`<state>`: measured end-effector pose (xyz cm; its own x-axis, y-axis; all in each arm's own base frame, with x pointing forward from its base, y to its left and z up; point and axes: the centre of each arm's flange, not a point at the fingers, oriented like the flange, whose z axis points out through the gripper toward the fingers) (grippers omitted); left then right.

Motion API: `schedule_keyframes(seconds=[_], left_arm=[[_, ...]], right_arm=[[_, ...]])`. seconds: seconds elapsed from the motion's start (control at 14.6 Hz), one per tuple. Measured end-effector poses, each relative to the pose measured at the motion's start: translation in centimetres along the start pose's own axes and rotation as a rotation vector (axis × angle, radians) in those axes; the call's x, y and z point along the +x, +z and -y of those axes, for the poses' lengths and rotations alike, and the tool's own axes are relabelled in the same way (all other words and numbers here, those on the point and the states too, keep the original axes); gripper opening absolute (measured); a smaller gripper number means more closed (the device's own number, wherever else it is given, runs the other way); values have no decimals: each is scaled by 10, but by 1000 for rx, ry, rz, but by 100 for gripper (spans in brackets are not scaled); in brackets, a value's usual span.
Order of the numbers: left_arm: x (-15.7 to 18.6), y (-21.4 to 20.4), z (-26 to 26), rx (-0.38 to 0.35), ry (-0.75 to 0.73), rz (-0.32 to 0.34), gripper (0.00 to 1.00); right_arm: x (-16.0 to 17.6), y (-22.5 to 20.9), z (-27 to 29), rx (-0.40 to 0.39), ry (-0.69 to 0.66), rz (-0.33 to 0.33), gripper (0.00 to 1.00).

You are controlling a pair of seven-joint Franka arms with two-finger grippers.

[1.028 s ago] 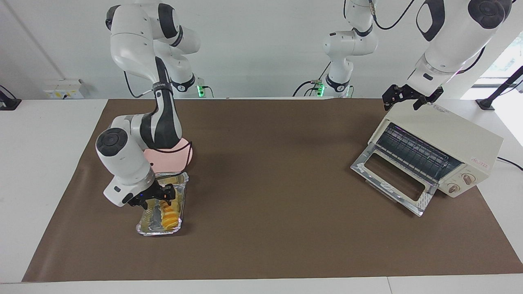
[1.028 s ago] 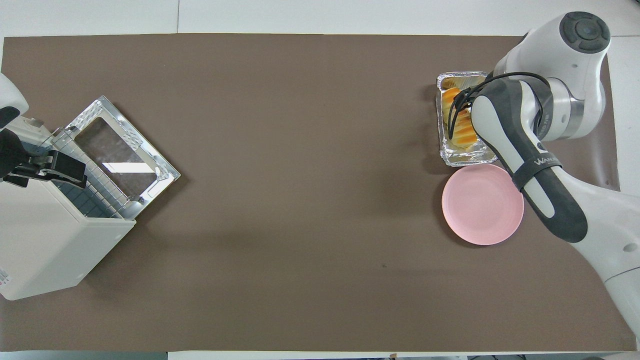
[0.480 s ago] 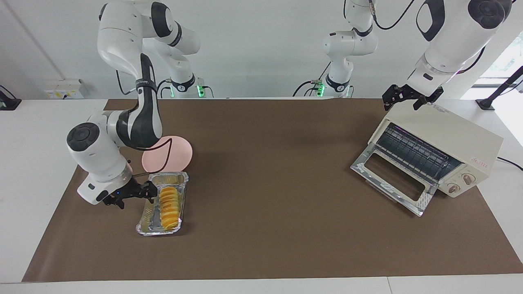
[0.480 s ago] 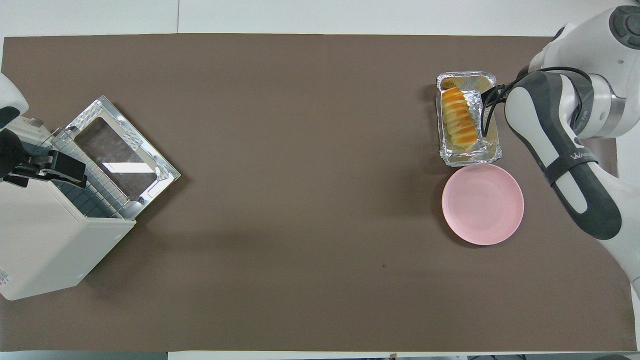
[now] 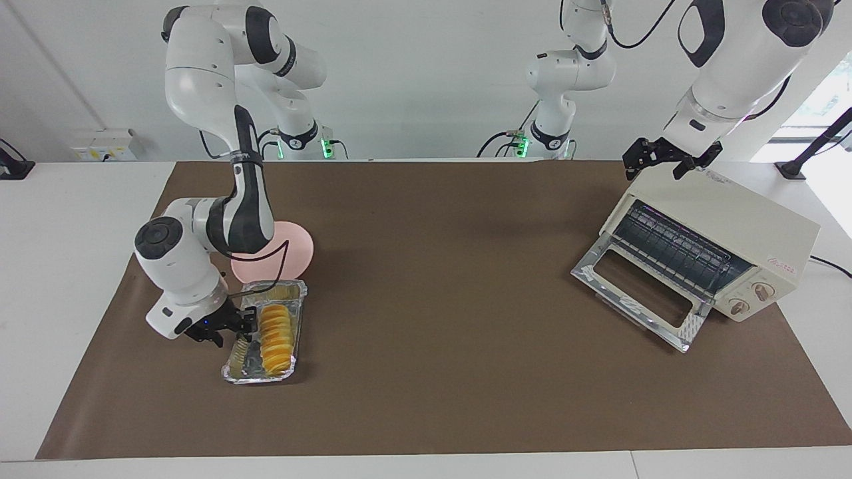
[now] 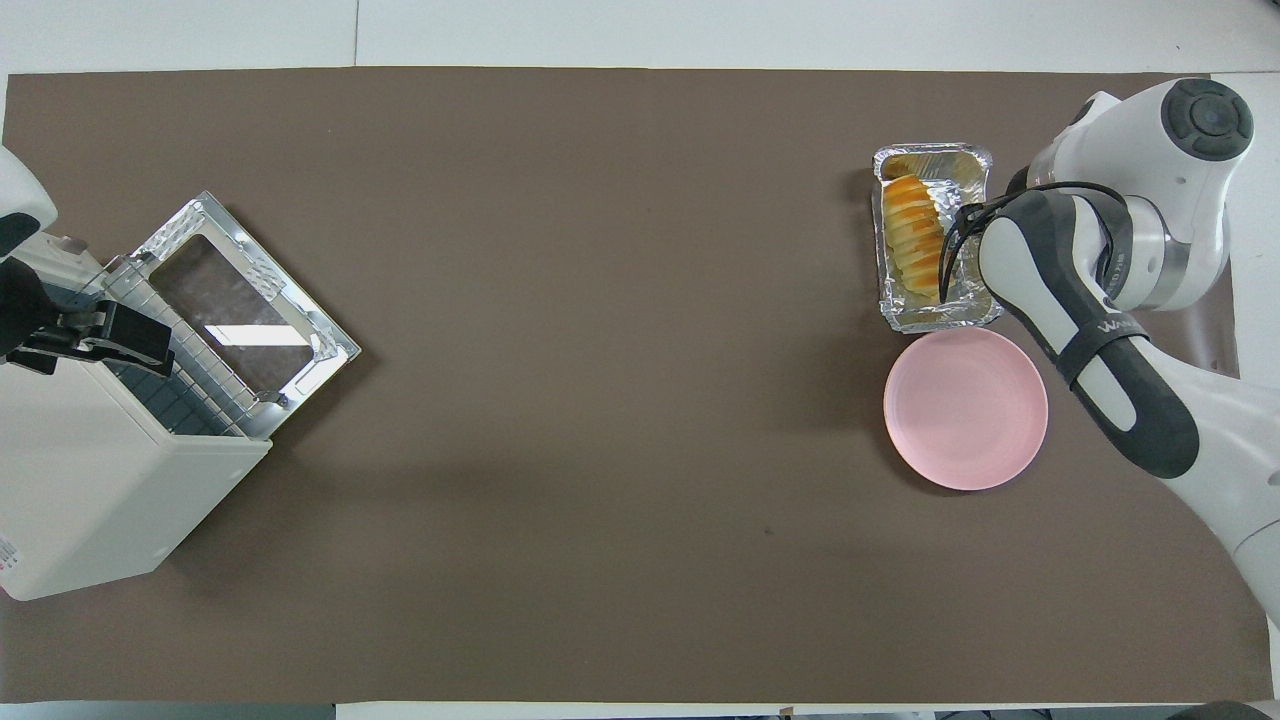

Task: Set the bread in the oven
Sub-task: 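Lower the bread rolls into the foil tray and open the right gripper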

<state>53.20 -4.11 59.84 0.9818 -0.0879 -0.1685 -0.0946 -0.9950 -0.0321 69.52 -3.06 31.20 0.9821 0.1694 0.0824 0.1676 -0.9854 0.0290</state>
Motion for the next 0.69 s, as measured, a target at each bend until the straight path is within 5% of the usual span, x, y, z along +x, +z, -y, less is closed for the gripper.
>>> schedule_keyframes(seconds=[0.27,0.69], left_arm=[[0,0,0,0,0,0,100],[0,0,0,0,0,0,100]], right_arm=[[1,-1,4,2,-2,-1,5],[4,-15,7,12,-6,34,2]])
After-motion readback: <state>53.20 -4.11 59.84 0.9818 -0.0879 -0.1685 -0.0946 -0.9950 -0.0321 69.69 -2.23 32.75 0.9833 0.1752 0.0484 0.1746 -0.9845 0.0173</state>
